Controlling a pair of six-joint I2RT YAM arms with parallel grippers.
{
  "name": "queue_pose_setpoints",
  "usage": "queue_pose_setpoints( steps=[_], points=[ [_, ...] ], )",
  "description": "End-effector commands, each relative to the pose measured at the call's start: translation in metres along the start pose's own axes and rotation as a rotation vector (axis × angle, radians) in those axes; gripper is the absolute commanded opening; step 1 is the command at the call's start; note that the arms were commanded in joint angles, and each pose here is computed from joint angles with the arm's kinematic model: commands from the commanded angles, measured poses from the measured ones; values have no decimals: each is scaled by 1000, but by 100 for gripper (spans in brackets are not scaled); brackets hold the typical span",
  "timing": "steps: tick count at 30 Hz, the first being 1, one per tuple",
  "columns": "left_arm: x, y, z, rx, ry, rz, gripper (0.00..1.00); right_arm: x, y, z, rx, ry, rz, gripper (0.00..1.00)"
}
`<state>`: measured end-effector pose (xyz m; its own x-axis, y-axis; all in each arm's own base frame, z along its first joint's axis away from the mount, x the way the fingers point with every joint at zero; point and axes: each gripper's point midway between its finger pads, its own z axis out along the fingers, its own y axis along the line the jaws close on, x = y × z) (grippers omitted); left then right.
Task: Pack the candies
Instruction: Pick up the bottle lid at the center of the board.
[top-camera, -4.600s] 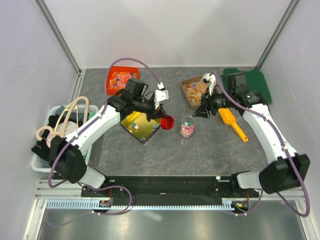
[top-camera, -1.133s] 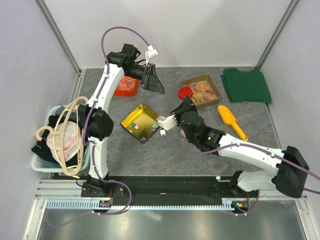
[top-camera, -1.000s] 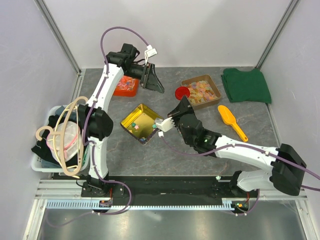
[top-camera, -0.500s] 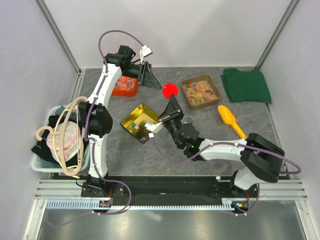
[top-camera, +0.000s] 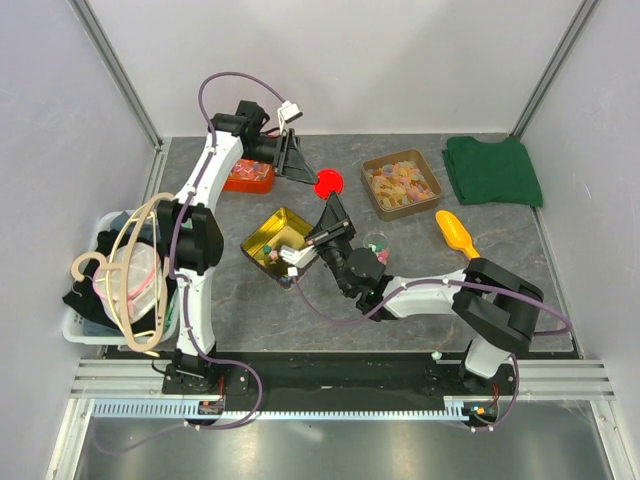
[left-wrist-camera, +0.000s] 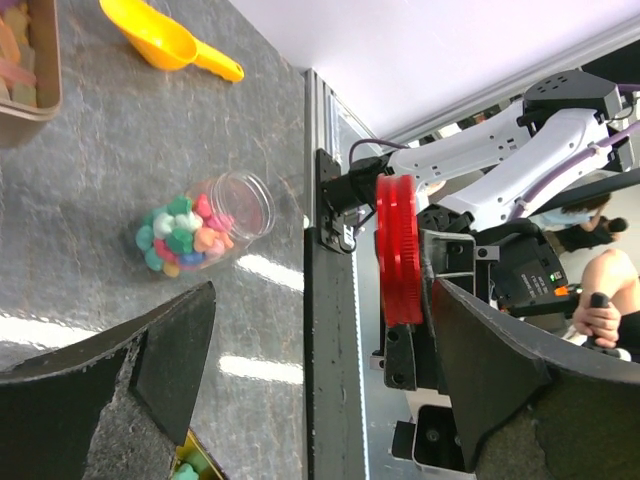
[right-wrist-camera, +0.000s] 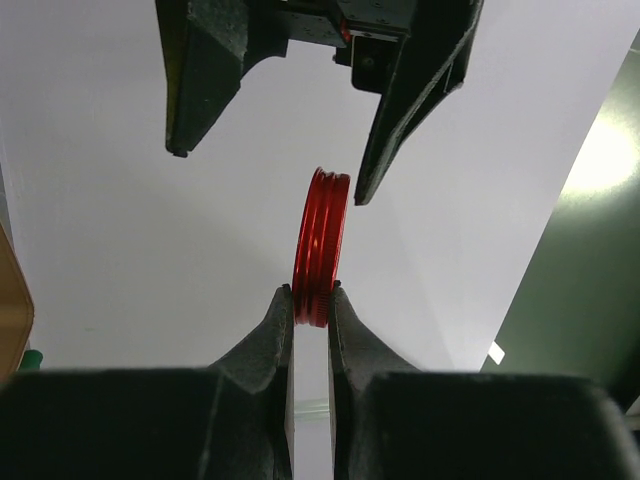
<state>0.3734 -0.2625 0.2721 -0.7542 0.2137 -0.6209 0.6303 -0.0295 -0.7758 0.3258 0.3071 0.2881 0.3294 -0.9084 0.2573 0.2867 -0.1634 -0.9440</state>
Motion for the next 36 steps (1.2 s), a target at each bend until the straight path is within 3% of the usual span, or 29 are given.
queue_pose_setpoints(
  steps=[1,8,20,21,23,24,25,32,36],
  points=[
    [-12,-55,-4,148,-57,62,92,-3,-26,7,63,28,-136,3],
    [-12,-66,-4,163,-59,71,87,-14,-12,16,37,33,-141,3],
    [-2,-78,1,173,-50,72,67,-22,-12,30,34,48,-136,4],
    [-1,-81,1,174,-49,79,60,-23,-11,30,32,47,-138,4],
    [0,-83,2,177,-46,78,54,-25,-10,31,31,50,-139,4],
    [0,-85,2,176,-46,90,43,-24,-8,31,27,55,-140,4],
    [1,-85,3,174,-44,90,40,-24,-8,31,27,57,-138,4],
    [3,-86,3,160,-40,103,35,-23,-2,30,6,62,-144,4],
    [2,-87,2,162,-43,106,45,-22,0,28,-1,64,-138,4]
  ],
)
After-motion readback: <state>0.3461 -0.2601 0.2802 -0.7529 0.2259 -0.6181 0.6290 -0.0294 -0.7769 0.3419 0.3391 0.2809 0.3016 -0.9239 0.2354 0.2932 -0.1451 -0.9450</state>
